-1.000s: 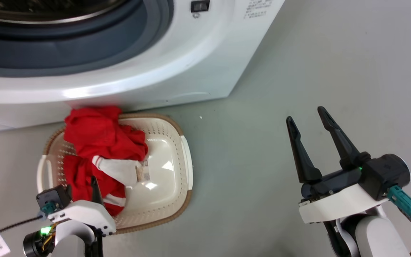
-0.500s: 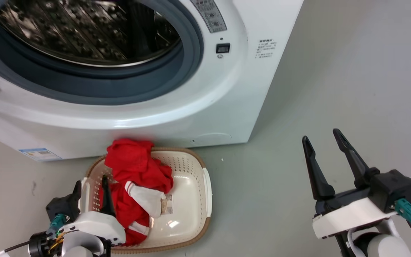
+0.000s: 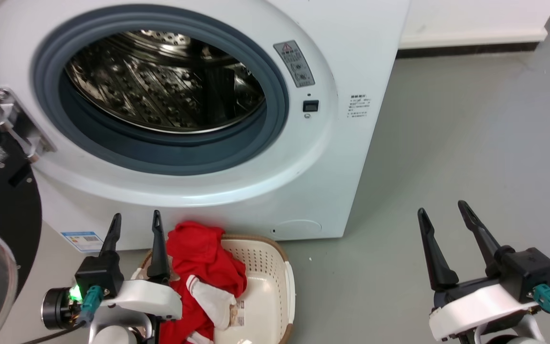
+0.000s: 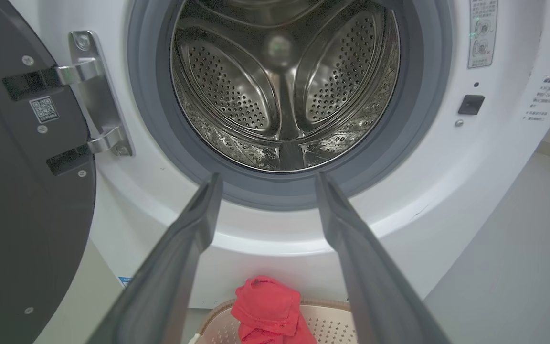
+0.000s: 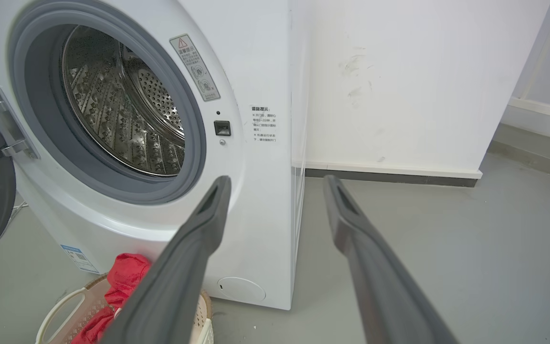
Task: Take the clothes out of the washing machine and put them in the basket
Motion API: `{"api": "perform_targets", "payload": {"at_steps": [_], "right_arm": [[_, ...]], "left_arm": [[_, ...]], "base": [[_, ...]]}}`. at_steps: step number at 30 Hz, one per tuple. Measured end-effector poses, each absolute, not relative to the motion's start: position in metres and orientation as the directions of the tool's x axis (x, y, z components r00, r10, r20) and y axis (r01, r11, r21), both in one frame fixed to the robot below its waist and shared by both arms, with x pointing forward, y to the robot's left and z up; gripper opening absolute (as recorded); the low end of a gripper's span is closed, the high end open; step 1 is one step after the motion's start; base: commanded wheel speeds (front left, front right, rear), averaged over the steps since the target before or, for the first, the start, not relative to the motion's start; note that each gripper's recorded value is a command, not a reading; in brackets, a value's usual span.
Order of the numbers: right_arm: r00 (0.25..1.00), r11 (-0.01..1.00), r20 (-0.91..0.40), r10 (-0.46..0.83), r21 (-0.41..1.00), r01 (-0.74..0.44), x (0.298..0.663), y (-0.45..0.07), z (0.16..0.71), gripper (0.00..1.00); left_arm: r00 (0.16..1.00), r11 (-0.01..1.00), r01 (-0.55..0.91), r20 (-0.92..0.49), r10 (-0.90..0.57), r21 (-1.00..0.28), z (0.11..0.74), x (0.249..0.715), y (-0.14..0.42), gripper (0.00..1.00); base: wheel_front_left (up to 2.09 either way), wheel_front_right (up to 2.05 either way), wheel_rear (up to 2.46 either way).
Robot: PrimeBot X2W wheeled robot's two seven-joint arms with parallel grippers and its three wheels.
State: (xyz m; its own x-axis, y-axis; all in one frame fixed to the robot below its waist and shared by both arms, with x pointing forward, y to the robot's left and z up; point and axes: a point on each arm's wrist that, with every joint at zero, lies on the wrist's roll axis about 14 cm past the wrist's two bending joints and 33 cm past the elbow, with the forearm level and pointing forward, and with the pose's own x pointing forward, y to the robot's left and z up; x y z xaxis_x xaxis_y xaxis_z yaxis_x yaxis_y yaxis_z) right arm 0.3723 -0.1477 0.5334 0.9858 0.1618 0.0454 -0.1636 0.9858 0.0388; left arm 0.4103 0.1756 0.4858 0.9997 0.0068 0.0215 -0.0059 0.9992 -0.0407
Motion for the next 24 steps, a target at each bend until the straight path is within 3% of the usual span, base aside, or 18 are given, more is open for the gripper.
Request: {"api": "perform_targets", "payload": {"at_steps": [12,24], "right_arm": [[0.982,0.985,0.088,0.169,0.015,-0.171,0.345,-0.145,0.550,1.00],[0.985,0.989,0.089,0.145,0.010,-0.146,0.330,-0.153,0.550,1.00]], "left_arm": [[0.982,1.000,0.028,0.185,-0.026,-0.006,0.545,0.377,0.169,1.00],[0.987,0.998,0.056,0.149,-0.056,0.007,0.551,0.356,0.161,1.00]], "base": [[0.00,0.00,0.00],[0.00,0.00,0.00]]}}
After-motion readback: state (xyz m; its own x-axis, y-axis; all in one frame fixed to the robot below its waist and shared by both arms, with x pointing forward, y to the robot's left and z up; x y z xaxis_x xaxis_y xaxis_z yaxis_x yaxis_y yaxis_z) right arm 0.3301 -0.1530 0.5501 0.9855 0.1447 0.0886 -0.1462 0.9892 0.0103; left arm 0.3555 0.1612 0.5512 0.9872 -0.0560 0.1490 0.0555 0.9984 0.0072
